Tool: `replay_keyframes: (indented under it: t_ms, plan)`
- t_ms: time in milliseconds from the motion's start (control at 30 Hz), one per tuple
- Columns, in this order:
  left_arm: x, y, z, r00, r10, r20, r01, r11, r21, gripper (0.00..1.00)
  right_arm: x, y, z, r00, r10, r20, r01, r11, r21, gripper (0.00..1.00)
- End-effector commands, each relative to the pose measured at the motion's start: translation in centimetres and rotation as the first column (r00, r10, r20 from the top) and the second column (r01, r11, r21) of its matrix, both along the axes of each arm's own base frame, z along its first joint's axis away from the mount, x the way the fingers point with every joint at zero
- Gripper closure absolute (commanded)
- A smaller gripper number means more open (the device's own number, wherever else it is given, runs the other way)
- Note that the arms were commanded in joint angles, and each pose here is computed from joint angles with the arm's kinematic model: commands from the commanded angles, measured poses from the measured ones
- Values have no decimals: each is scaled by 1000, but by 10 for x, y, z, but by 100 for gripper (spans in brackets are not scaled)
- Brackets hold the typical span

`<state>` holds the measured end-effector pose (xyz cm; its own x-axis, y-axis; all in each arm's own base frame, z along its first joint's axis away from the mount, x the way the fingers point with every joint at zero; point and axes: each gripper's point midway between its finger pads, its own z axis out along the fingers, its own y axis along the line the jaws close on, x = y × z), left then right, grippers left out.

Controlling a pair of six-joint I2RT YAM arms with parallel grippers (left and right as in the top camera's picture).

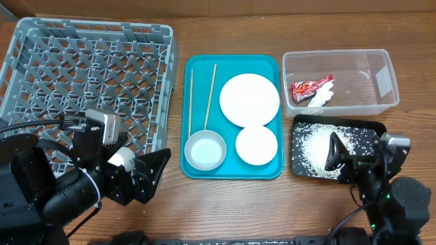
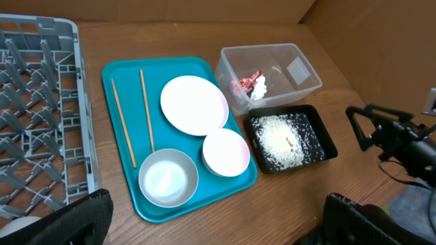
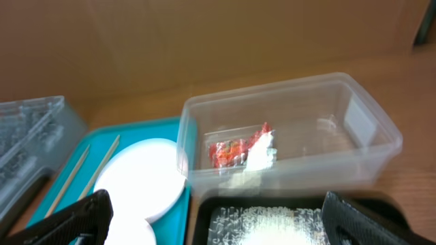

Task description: Sort waste into correct bins and load items into the dishwasher

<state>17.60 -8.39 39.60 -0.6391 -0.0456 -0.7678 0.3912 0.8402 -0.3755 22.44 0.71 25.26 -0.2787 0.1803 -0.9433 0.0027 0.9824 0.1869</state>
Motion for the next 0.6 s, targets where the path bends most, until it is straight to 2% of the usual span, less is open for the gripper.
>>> replay_keyframes:
  t_ms: [0, 267, 467, 567]
  plan:
    - [-2, -3, 6, 999, -25, 27, 25, 1000, 4, 0, -2, -17, -29, 995, -81, 57, 82, 997, -14, 0]
    - [-2, -3, 6, 999, -25, 27, 25, 1000, 4, 0, 9, -23, -76, 984, -94, 149, 96, 995, -2, 0]
    - [-2, -3, 6, 999, -25, 27, 25, 1000, 4, 0, 21, -25, -80, 960, -93, 266, 98, 995, -8, 0]
    - [-2, -3, 6, 999, -25, 27, 25, 1000, 4, 0, 21, -27, -81, 960, -104, 259, 110, 994, -8, 0]
